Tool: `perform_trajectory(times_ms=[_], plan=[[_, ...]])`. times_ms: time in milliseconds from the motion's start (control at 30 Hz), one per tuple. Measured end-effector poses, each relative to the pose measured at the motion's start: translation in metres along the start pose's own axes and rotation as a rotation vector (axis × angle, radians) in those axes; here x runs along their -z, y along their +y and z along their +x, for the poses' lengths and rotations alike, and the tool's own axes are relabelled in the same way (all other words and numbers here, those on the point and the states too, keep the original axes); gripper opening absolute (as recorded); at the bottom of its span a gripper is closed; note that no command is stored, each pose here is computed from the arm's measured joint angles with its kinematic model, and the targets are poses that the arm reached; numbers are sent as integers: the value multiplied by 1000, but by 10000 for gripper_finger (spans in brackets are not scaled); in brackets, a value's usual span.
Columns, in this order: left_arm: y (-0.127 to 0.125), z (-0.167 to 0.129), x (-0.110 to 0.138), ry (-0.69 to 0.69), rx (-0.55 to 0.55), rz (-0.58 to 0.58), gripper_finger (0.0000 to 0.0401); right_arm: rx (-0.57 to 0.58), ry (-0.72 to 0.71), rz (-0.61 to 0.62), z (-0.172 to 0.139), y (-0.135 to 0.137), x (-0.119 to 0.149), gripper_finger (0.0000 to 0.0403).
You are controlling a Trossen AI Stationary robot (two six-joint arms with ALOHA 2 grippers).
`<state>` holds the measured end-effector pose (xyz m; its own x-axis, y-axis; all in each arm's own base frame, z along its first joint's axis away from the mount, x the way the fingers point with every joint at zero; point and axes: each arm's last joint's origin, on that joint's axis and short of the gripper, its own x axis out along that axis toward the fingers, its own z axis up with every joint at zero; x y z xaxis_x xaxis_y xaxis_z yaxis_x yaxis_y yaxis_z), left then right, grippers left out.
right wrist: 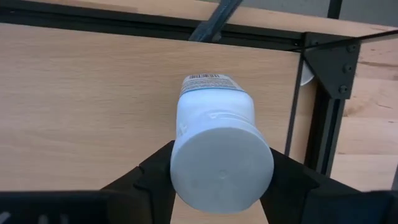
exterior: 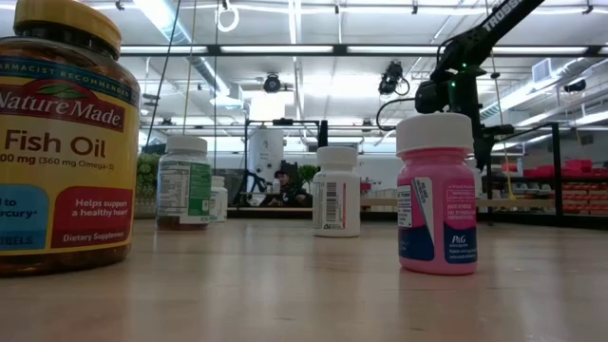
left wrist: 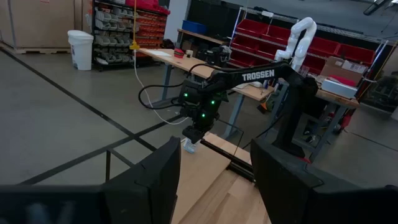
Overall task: Pick and place medicine bottles onto shelf by color
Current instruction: Put the white blue pill bottle on the shelf
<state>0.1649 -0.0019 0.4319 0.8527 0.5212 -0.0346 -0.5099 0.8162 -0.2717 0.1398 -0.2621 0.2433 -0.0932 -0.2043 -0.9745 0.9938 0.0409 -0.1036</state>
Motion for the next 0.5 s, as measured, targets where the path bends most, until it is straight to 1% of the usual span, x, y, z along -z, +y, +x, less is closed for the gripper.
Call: perform_trajectory(times_ms=[500], plan=[[0,0,0,1,0,2,199,-3,-7,1,0,0,-1,248]])
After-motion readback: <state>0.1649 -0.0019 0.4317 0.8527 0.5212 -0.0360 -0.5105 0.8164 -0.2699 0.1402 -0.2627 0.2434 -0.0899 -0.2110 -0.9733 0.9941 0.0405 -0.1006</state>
